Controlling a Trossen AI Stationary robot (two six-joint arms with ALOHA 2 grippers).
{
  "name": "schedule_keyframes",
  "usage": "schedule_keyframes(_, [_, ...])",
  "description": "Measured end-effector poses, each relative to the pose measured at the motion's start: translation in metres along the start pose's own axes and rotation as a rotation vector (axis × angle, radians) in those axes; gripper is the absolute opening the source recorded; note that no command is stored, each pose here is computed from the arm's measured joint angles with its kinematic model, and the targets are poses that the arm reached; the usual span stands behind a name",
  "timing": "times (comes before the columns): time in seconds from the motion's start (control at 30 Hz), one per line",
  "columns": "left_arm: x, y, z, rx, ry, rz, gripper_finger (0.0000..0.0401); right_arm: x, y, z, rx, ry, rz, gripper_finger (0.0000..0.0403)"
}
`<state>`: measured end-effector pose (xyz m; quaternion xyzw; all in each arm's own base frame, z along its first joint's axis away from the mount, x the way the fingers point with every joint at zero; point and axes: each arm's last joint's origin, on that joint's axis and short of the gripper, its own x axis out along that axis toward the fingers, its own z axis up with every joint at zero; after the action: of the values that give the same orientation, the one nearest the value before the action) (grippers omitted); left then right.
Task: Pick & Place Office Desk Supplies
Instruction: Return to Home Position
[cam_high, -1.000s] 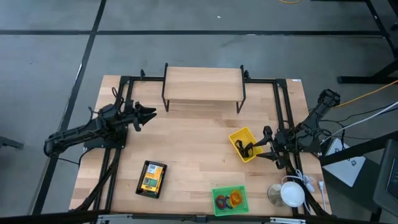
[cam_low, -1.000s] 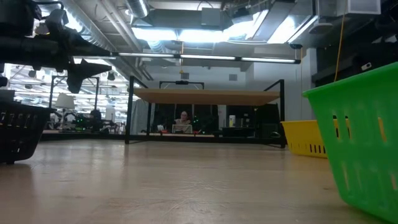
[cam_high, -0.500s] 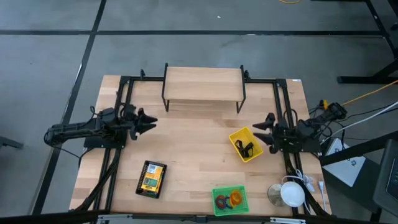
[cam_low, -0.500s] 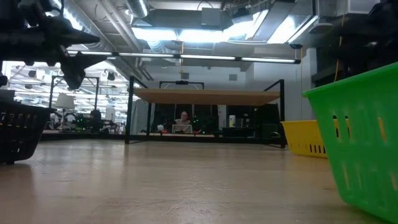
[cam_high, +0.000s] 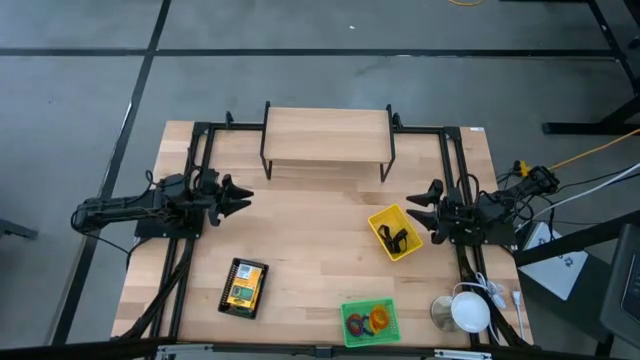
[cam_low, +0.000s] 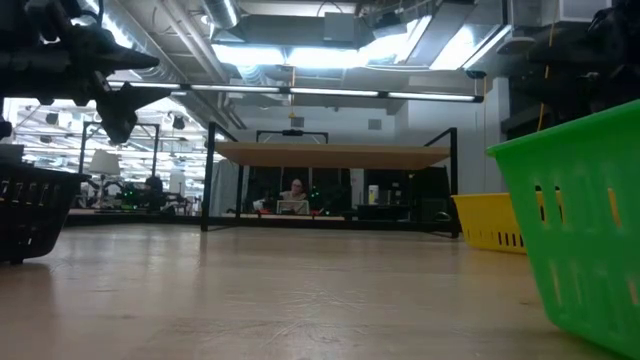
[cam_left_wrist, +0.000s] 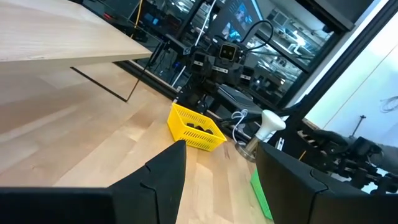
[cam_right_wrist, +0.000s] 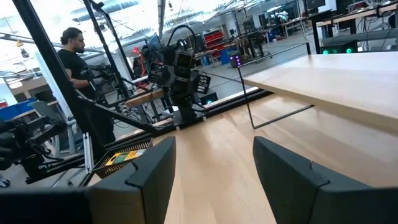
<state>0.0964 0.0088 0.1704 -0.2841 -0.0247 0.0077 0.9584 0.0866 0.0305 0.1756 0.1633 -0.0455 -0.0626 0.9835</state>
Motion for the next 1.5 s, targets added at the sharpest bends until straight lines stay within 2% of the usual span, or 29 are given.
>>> schedule_keyframes(1.5, [0.0001,0.0004,-0.0002,0.000,-0.001,0.003,0.0194,-0.0001,0.0003,-0.0002,-0.001,0.002,0.007,0.0217])
